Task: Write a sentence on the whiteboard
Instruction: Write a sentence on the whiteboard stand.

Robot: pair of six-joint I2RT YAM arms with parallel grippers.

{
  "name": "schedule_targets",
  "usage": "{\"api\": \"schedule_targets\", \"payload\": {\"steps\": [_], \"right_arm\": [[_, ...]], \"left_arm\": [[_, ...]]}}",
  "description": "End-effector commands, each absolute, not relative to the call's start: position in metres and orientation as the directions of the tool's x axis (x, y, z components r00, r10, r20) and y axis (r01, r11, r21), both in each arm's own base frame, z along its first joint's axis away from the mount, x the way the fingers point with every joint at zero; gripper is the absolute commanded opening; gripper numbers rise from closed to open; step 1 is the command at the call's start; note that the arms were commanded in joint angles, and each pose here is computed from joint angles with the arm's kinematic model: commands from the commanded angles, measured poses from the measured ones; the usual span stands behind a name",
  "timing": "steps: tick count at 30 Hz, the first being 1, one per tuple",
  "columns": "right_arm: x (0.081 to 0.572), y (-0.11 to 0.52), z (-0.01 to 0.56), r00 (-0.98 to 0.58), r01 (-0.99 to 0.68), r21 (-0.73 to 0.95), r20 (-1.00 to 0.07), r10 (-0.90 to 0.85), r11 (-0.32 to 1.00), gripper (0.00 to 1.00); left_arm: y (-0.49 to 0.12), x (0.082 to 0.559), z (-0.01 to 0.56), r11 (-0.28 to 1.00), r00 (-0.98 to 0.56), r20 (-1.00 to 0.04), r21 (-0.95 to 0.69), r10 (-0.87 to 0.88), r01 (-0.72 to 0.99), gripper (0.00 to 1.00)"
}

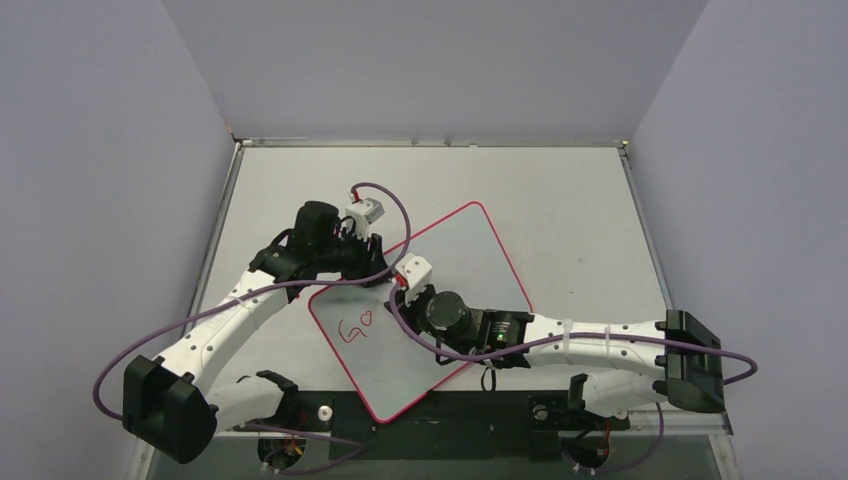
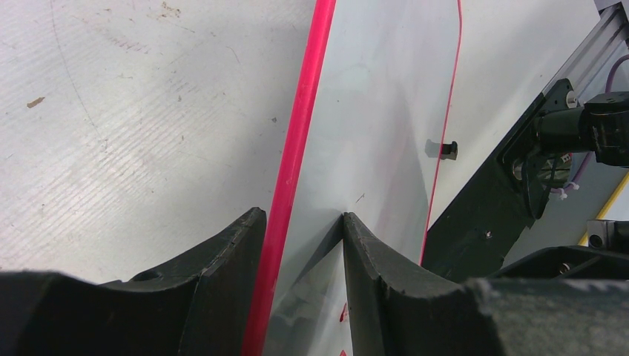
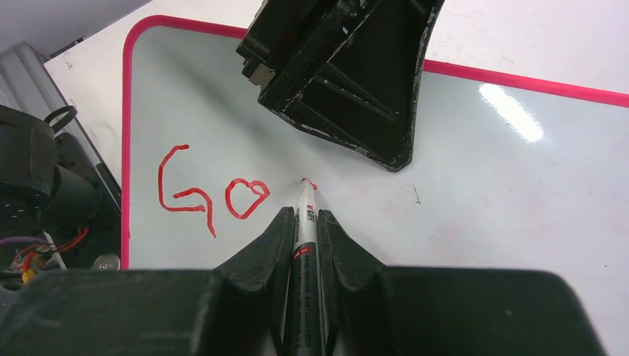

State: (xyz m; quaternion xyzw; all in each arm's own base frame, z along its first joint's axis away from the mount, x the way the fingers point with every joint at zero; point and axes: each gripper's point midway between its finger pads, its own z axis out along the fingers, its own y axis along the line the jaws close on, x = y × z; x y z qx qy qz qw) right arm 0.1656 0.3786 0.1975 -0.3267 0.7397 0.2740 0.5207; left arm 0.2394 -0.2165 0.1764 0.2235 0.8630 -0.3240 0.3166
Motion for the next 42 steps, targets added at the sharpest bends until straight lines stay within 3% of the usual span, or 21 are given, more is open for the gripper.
{"api": "schedule_targets", "payload": {"steps": [1,23,42], "right_arm": [[0.164,0.384,0.198,-0.255,-0.773,0.085,-0.949,-0.185,0.628,0.00],[0.148,0.373,0.180,-0.321,-0.762,0.143,-0.930,-0.177,0.632,0.00],[0.160,0.364,0.187,-0.295,-0.732,0.098,-0.937,-0.185,0.675,0.00]], "left_arm": [[-0.208,0.260,0.182,0.741,-0.629,-0.756,-0.315,0.182,0.593,0.00],[-0.207,0.261,0.184,0.742,-0.623,-0.761,-0.308,0.184,0.596,0.00],[-0.207,0.260,0.184,0.742,-0.624,-0.759,-0.308,0.186,0.596,0.00]]}}
